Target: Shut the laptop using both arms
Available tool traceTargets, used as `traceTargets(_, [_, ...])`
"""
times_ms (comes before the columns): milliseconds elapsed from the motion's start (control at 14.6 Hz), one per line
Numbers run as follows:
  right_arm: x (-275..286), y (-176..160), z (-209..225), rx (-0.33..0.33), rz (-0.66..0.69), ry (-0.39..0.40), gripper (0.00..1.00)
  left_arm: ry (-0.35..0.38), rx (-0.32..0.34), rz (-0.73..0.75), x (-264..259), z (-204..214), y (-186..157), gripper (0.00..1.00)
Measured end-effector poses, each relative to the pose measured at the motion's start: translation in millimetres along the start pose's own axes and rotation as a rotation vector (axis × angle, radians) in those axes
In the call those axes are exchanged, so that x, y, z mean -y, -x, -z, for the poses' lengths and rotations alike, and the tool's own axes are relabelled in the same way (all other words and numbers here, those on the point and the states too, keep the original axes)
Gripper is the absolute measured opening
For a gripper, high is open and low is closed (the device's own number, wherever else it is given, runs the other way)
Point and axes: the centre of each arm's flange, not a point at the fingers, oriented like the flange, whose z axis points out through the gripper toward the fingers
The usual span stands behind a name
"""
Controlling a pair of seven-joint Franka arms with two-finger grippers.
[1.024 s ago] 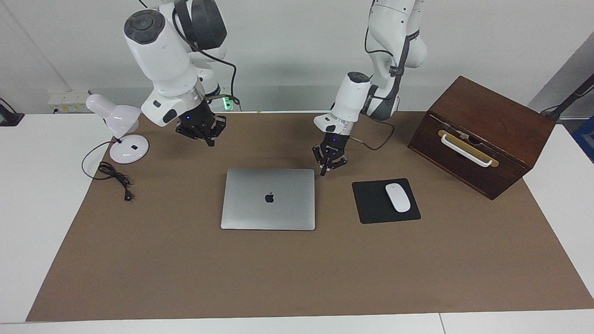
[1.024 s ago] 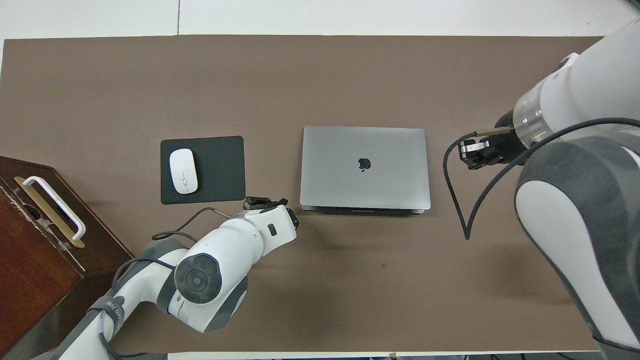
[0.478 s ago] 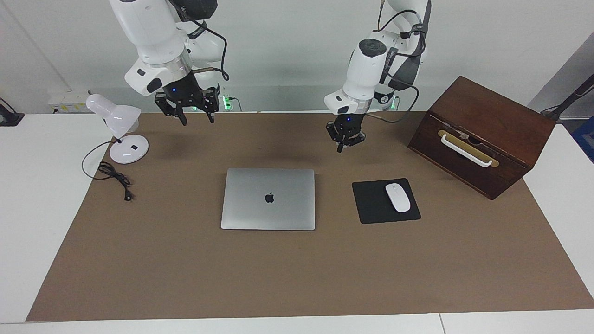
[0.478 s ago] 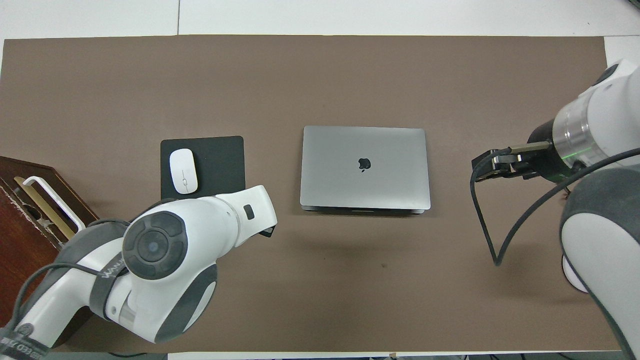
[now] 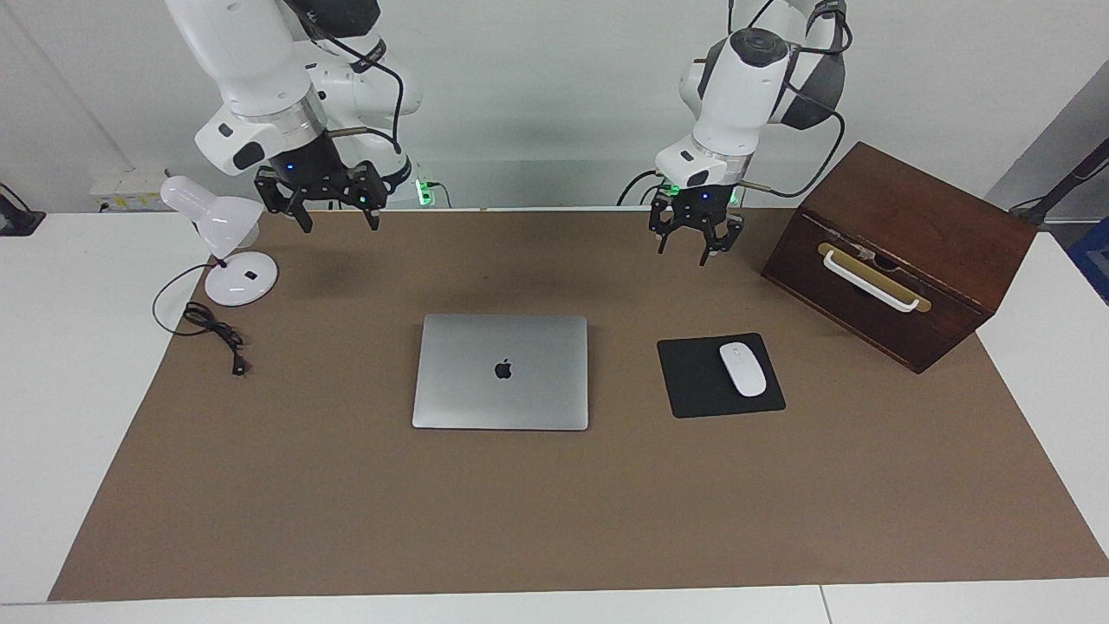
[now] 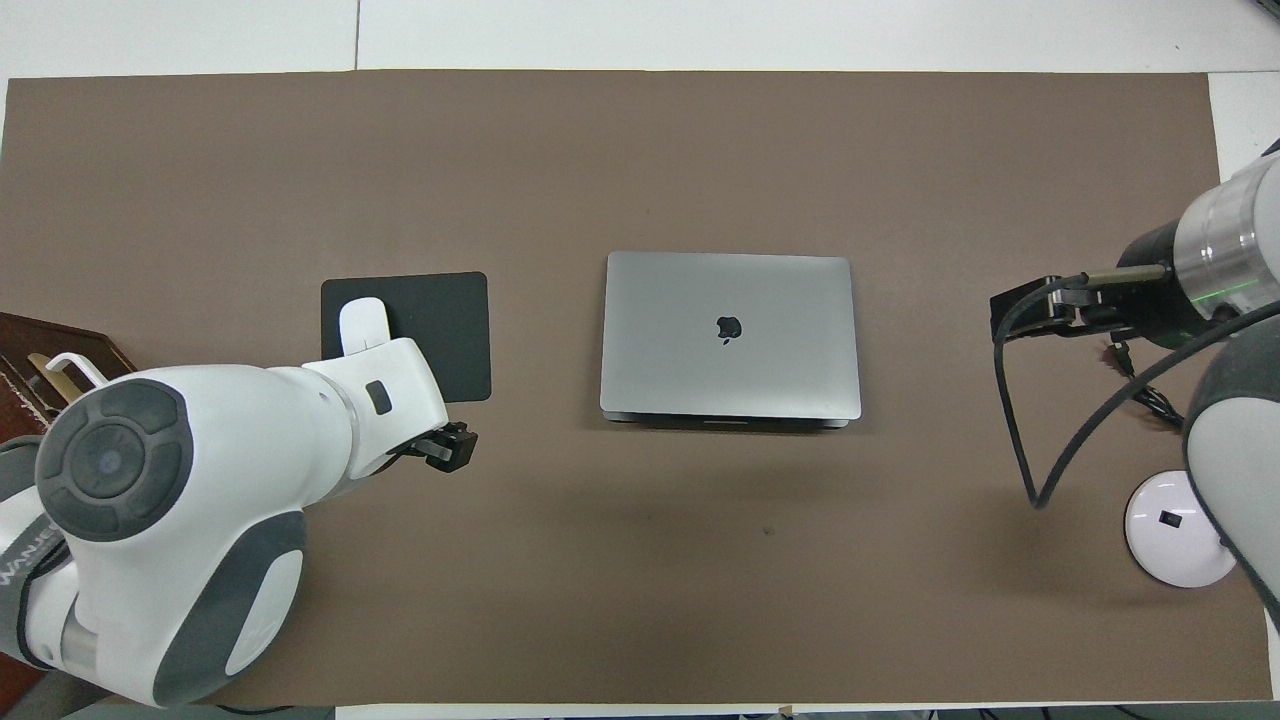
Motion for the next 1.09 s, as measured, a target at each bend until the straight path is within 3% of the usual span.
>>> traceTargets(137, [-6,-2,-1,-0.004,0.023,0.019,1.00,-0.002,0.032,0.017,9,7,2,1.00])
traceTargets(819, [-18,-9,-7,-0.008,0.010,0.017,1.00,-0.030,-0.003,0.321,142,74,11,1.00])
traceTargets(1092, [-23,-7,-2,-0.015,0.001,0.017,1.00,-0.029,0.044,0.402,170,103,11,1.00])
